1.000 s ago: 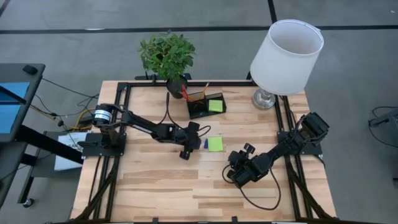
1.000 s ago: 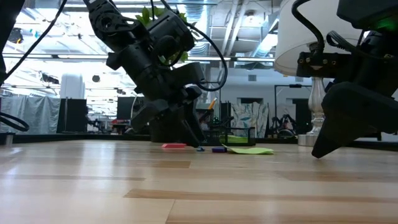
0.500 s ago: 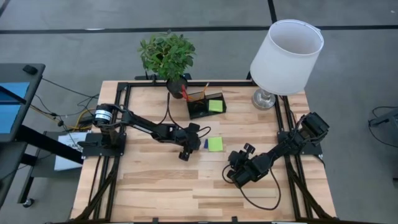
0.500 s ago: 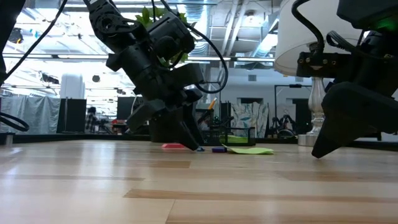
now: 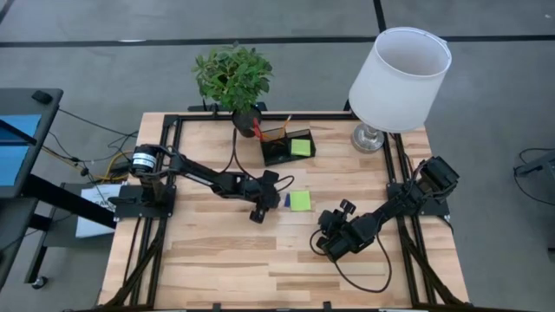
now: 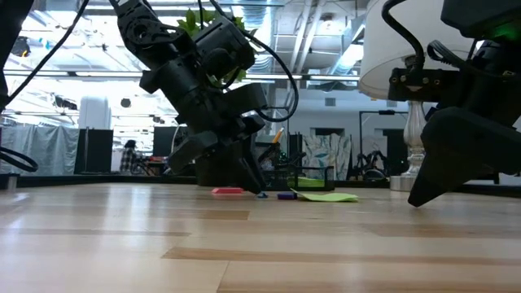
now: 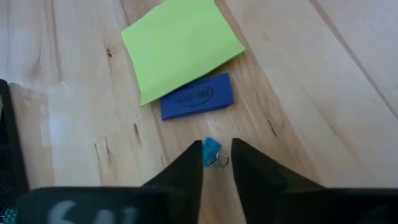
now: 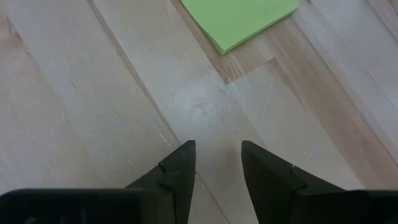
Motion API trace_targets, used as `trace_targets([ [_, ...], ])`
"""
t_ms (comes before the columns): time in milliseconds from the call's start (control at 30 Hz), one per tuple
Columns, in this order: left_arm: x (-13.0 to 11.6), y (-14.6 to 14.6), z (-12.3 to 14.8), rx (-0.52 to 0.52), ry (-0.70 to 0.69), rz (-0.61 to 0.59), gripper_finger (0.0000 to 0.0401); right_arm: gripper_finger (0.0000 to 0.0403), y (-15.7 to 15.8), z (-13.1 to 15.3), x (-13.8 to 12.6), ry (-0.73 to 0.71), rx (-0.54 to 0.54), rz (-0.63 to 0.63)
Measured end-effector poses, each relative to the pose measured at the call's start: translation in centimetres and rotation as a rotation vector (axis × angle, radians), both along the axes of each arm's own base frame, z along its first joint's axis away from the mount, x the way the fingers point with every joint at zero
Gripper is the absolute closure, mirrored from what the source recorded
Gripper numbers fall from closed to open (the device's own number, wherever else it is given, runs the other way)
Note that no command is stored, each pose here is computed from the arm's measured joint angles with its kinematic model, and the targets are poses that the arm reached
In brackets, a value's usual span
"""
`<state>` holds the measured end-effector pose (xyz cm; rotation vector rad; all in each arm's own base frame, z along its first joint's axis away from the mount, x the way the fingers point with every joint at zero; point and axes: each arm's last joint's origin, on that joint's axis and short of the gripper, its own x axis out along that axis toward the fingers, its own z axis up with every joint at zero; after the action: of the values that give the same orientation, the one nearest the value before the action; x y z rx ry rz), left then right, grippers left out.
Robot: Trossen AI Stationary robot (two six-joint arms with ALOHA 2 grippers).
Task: Pick and place office supplies into organizer
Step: Put the blue binder clip into the desk organizer
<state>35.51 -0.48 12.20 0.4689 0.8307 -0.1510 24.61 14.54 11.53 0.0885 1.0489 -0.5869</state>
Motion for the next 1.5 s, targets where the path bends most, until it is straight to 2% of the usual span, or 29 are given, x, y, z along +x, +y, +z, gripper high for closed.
trace_targets([
  [200,0.0,0.5,0.0,-0.010,-0.003,0.019,0.0394,0.0276,0.0,0.0,0.0,0.000,0.000,0.000],
  [533,0.0,0.6,0.0,0.052,-0.002,0.075,0.0401,0.0276,0.0,0.0,0.0,0.000,0.000,0.000],
  [633,-0.1,0.5,0.0,0.111,0.008,0.115,0.0401,0.0276,0.0,0.0,0.0,0.000,0.000,0.000],
  [900,-0.2,0.8,0.4,0.359,-0.011,0.292,0.0401,0.0276,0.0,0.0,0.0,0.000,0.000,0.000],
  [1067,-0.1,1.3,1.0,0.567,-0.039,0.421,0.0401,0.0276,0.0,0.0,0.0,0.000,0.000,0.000],
  [1133,0.0,1.7,1.3,0.621,-0.051,0.453,0.0401,0.0276,0.0,0.0,0.0,0.000,0.000,0.000],
  [1233,0.1,2.4,1.6,0.651,-0.060,0.476,0.0401,0.0276,0.0,0.0,0.0,0.000,0.000,0.000],
  [1500,-0.1,4.8,1.5,0.645,-0.033,0.519,0.0401,0.0276,0.0,0.0,0.0,0.000,0.000,0.000],
])
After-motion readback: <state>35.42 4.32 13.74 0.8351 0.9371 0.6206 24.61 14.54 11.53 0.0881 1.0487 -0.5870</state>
